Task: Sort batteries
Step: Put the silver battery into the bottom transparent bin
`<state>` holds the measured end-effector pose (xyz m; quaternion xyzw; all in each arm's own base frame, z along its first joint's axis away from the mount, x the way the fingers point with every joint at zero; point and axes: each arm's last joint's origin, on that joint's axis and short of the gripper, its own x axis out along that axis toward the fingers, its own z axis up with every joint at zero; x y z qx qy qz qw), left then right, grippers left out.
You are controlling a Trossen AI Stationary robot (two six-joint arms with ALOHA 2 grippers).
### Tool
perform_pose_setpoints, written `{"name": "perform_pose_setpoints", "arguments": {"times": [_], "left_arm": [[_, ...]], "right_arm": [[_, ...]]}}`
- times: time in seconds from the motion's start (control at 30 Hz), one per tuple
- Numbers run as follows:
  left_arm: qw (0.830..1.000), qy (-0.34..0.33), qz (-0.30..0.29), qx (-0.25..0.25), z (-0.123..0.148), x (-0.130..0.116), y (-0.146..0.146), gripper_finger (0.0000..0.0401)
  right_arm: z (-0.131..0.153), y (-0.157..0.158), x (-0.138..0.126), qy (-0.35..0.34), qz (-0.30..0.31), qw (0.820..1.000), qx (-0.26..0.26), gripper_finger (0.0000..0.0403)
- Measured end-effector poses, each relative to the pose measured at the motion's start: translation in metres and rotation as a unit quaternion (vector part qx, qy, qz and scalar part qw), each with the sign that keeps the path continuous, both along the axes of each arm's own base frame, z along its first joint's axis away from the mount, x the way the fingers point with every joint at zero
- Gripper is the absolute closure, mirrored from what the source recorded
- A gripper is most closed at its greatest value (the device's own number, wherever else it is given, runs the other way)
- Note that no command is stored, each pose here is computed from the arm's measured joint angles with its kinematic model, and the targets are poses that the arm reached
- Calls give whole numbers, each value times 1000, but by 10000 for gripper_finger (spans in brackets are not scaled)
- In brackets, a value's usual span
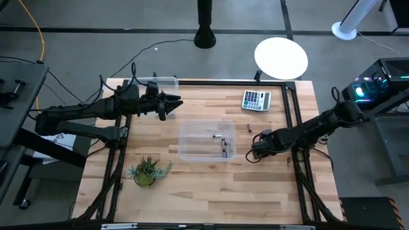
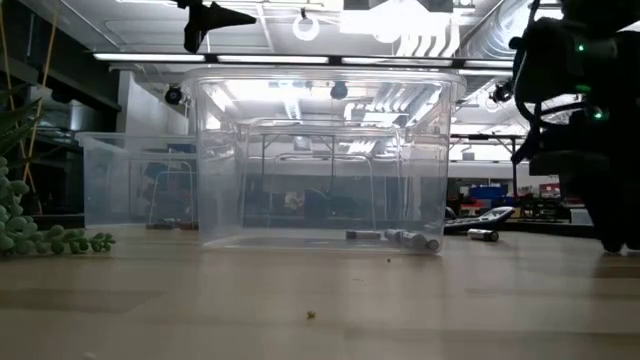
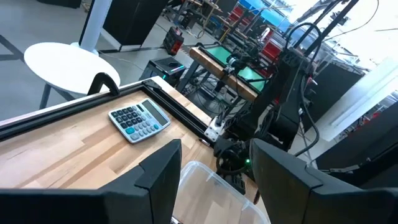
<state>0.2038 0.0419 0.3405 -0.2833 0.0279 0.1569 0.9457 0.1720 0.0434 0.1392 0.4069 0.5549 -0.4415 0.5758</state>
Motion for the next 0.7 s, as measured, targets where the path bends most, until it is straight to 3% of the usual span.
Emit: {"name": "perform_pose_setpoints", "arguments": {"times": [0.2, 0.4, 0.57, 0.7], "left_arm": [[1000, 0, 0, 0, 0, 0, 0, 217], [1000, 1, 7, 1, 0, 0, 0, 217], [1000, 0, 10, 2, 0, 0, 1, 217], [1000, -3, 10, -8, 0, 0, 1, 217]], "right_arm": [[11, 2, 12, -35, 41, 999, -4, 266], [32, -5, 18, -22, 36, 996, -72, 266], [27, -31, 39, -80, 29, 993, -85, 266], [14, -62, 51, -74, 4, 992, -105, 266]]}}
